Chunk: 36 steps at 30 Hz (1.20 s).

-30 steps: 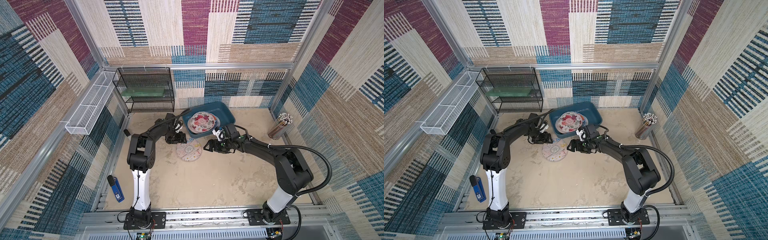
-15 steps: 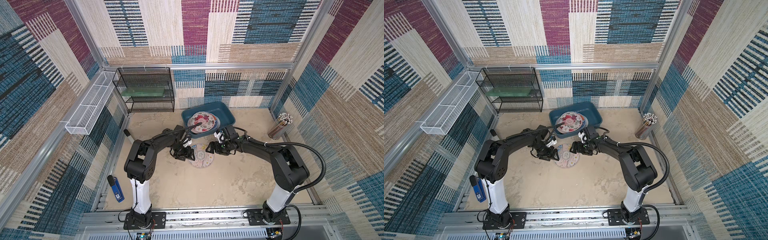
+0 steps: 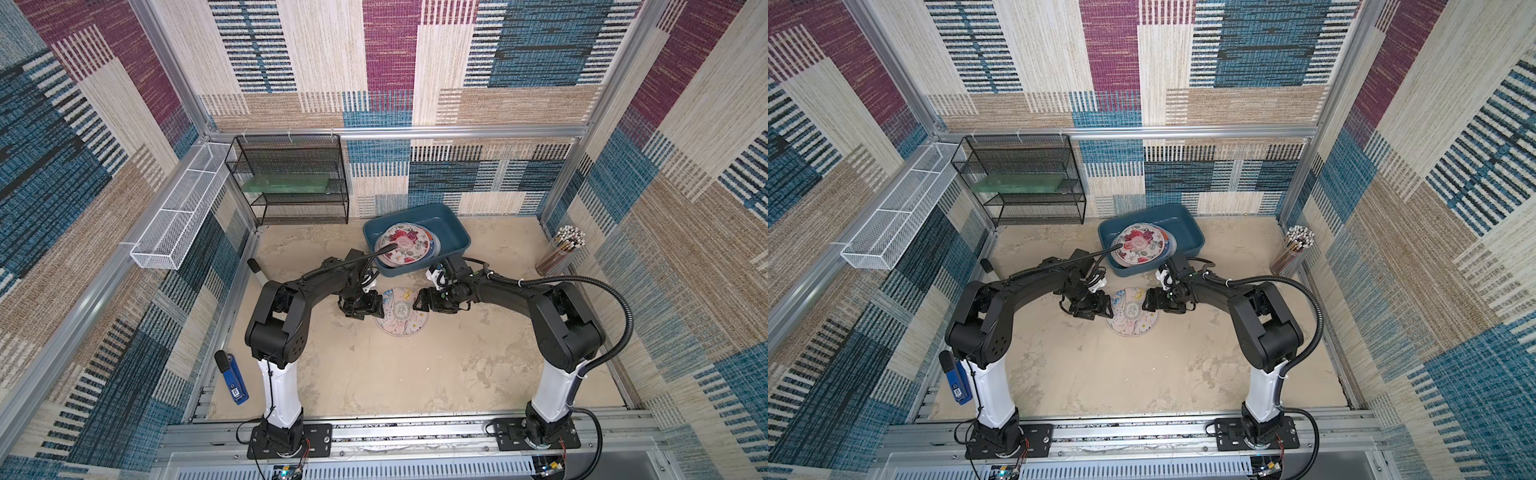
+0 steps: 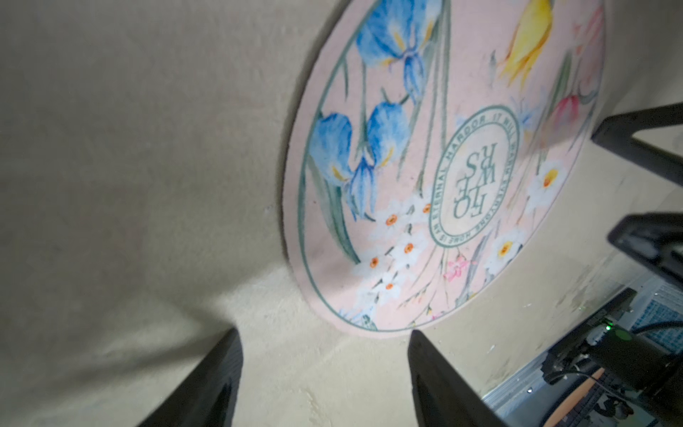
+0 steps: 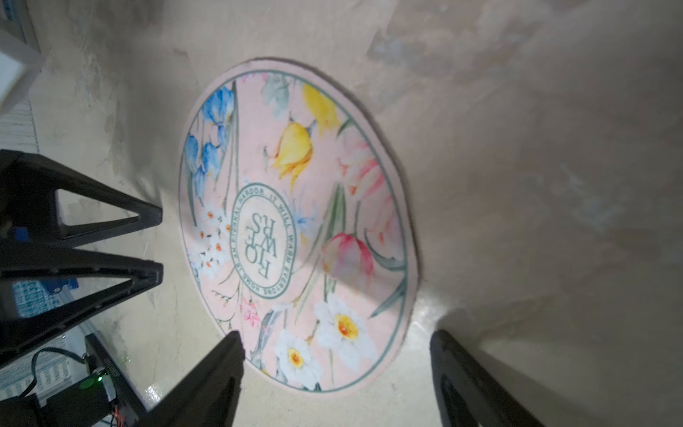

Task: Put the coasters into the storage box
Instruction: Move the coaster to the center of the board, then pick up the coaster from the center of the board.

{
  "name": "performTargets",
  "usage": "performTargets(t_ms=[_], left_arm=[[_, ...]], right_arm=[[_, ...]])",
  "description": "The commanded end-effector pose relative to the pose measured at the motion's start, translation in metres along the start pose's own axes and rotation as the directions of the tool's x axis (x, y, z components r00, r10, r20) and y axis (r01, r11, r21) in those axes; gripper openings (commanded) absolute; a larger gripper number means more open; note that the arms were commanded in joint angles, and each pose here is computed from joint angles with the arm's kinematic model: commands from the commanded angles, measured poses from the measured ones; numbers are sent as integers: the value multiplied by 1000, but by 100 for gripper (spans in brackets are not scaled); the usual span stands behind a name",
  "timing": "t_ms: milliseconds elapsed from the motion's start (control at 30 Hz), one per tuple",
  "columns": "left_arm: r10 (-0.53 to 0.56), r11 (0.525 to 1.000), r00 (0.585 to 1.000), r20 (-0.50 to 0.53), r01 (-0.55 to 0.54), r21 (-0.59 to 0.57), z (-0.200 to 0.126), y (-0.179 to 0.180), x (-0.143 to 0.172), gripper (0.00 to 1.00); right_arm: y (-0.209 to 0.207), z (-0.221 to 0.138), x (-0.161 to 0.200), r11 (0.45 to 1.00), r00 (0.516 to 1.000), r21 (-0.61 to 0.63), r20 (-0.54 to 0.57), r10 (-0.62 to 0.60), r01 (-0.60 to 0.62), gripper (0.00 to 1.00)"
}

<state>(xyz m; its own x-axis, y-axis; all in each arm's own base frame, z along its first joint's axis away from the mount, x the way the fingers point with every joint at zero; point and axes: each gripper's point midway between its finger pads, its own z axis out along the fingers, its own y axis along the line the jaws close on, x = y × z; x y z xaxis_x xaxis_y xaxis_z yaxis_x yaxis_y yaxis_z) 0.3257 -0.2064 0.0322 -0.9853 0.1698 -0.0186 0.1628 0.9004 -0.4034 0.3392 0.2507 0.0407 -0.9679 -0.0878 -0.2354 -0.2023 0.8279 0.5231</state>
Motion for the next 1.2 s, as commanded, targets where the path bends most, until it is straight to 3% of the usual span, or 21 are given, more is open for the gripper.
performTargets(t_ms=[0, 667, 1167], left_arm=[[-11, 1000, 1000, -5, 11, -10, 10, 3, 0, 69], [-23, 1000, 1000, -12, 23, 7, 23, -8, 1, 63], [-13, 1000, 999, 48, 14, -5, -2, -14, -4, 17]], right_arm=[[-10, 9, 21, 999, 996, 39, -87, 31, -28, 82], [11, 28, 35, 999, 988, -31, -153, 18, -23, 82], [5, 18, 30, 999, 992, -23, -124, 34, -37, 82]])
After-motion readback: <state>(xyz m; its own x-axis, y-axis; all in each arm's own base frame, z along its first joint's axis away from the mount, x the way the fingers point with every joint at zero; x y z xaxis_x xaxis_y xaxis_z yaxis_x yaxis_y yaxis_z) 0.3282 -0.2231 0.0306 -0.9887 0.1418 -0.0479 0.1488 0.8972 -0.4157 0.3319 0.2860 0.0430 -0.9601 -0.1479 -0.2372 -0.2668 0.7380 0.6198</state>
